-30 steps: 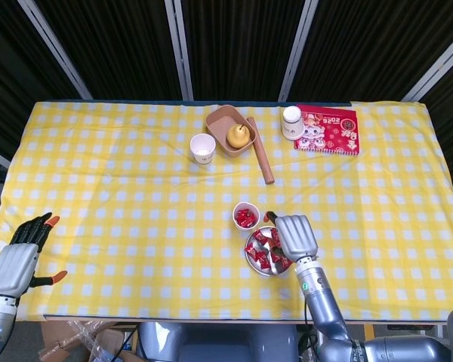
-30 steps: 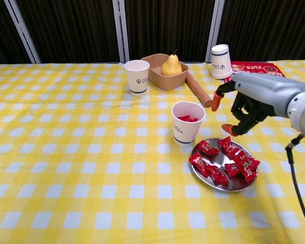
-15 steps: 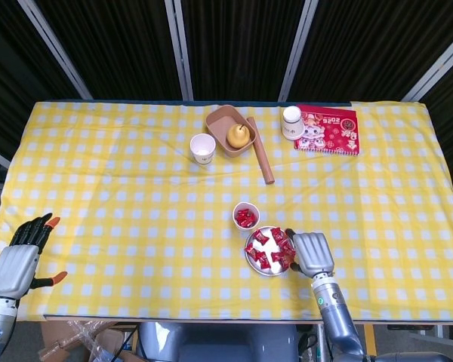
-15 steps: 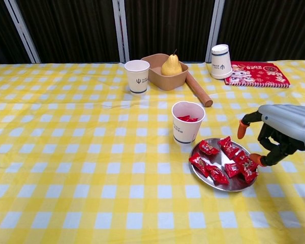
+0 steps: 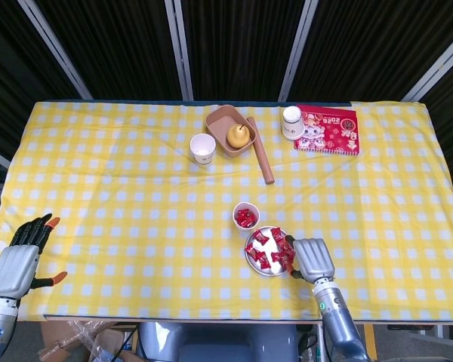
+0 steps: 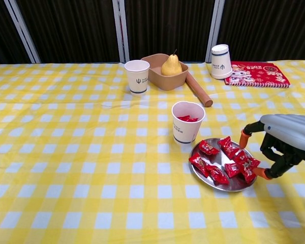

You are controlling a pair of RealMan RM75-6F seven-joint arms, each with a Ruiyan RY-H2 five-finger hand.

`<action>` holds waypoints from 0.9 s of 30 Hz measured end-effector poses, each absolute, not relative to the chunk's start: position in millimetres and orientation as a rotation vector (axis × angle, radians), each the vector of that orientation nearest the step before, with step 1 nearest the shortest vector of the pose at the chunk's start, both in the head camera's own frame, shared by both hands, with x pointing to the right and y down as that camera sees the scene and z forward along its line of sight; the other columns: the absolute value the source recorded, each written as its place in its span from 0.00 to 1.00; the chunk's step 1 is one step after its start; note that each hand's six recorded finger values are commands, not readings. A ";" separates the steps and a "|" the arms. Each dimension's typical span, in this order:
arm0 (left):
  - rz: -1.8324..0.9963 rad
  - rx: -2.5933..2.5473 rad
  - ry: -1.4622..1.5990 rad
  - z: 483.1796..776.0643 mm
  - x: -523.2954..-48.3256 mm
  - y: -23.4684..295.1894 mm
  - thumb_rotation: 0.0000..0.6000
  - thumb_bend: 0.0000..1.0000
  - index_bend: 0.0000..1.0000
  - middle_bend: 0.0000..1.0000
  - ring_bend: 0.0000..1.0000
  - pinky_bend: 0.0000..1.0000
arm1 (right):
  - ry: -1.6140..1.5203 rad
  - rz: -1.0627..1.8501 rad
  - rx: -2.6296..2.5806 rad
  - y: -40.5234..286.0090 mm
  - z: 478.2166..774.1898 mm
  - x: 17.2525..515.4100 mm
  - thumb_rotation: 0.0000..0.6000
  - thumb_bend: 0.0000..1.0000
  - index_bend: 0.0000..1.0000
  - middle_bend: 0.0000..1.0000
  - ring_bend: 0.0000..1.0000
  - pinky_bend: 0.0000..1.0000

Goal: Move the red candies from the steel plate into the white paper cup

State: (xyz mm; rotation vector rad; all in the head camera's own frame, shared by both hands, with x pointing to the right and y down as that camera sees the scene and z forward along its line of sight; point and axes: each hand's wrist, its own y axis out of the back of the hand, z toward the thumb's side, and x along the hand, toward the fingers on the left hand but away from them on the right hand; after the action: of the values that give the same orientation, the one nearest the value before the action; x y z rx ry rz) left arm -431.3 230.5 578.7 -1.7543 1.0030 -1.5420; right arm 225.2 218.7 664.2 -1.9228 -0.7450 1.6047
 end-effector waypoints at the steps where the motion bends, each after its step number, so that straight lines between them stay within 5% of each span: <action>1: -1.542 -1.754 1.003 578.6 -431.3 230.5 1.00 0.00 0.00 0.00 0.00 0.00 | -0.740 1.606 -1.924 219.8 665.2 224.9 1.00 0.34 0.37 0.87 0.97 1.00; 21: -1.551 -1.756 1.006 579.2 -432.3 230.3 1.00 0.00 0.00 0.00 0.00 0.00 | -0.735 1.630 -1.955 227.4 685.5 221.9 1.00 0.34 0.37 0.87 0.97 1.00; 27: -1.550 -1.757 1.005 579.2 -432.3 230.4 1.00 0.00 0.00 0.00 0.00 0.00 | -0.740 1.623 -1.960 227.2 685.9 220.6 1.00 0.39 0.44 0.87 0.97 1.00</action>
State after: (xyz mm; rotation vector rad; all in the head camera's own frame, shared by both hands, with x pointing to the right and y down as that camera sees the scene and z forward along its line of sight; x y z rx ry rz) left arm -432.3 230.4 579.2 -1.7573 1.0054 -1.5505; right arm 220.6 227.2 685.9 -1.9601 -0.7398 1.6234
